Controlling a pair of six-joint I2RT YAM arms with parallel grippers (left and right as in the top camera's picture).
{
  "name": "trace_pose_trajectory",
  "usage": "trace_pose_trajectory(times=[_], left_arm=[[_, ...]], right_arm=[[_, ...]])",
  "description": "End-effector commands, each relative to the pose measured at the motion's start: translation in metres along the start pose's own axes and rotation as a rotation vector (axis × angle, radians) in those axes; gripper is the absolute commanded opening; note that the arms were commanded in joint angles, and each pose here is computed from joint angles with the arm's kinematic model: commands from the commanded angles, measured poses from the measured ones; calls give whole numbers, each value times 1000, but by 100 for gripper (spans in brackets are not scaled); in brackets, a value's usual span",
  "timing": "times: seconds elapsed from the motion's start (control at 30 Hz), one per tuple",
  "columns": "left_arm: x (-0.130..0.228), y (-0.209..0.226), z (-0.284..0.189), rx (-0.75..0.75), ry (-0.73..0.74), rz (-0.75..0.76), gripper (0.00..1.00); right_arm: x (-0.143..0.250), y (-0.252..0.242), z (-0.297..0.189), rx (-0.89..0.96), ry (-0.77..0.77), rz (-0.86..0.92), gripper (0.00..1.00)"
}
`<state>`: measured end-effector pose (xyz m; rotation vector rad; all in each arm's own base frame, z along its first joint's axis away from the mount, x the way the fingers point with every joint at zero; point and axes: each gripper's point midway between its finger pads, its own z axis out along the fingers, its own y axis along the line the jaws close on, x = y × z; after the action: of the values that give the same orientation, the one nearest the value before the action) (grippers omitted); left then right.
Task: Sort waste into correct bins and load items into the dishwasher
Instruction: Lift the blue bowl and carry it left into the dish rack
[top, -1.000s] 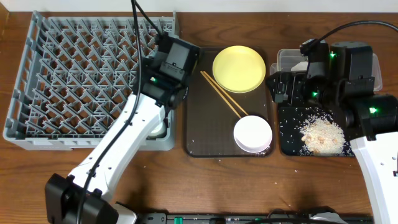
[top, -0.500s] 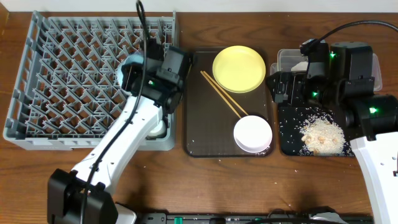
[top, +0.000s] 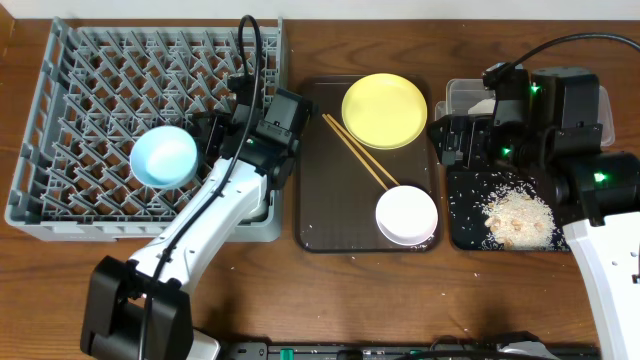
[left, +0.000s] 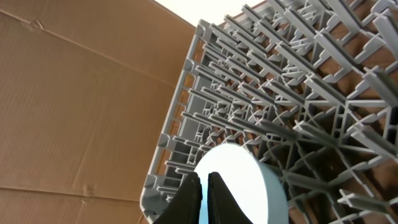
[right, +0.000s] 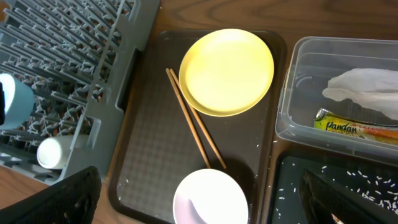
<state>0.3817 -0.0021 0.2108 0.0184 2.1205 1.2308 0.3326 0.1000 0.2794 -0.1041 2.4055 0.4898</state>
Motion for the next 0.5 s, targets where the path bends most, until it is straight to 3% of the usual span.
trace_pose_trajectory(times=[0.0, 0.07, 0.1, 0.27, 0.37, 0.47], left_arm=[[-2, 3, 1, -30, -8, -53, 9], [-5, 1, 1, -8, -15, -90, 17], [-7, -4, -1, 43, -15, -100, 26], [-23, -35, -25, 474, -11, -177, 52], [-37, -30, -43, 729, -20, -301, 57], [-35, -8, -42, 858, 22, -453, 58]], right_arm=[[-2, -1, -1, 5, -6, 10, 99], [-2, -1, -1, 5, -6, 10, 99], [-2, -1, -1, 5, -6, 10, 99], [-2, -1, -1, 5, -6, 10, 99], [-2, -1, -1, 5, -6, 10, 99], [-2, -1, -1, 5, -6, 10, 99]])
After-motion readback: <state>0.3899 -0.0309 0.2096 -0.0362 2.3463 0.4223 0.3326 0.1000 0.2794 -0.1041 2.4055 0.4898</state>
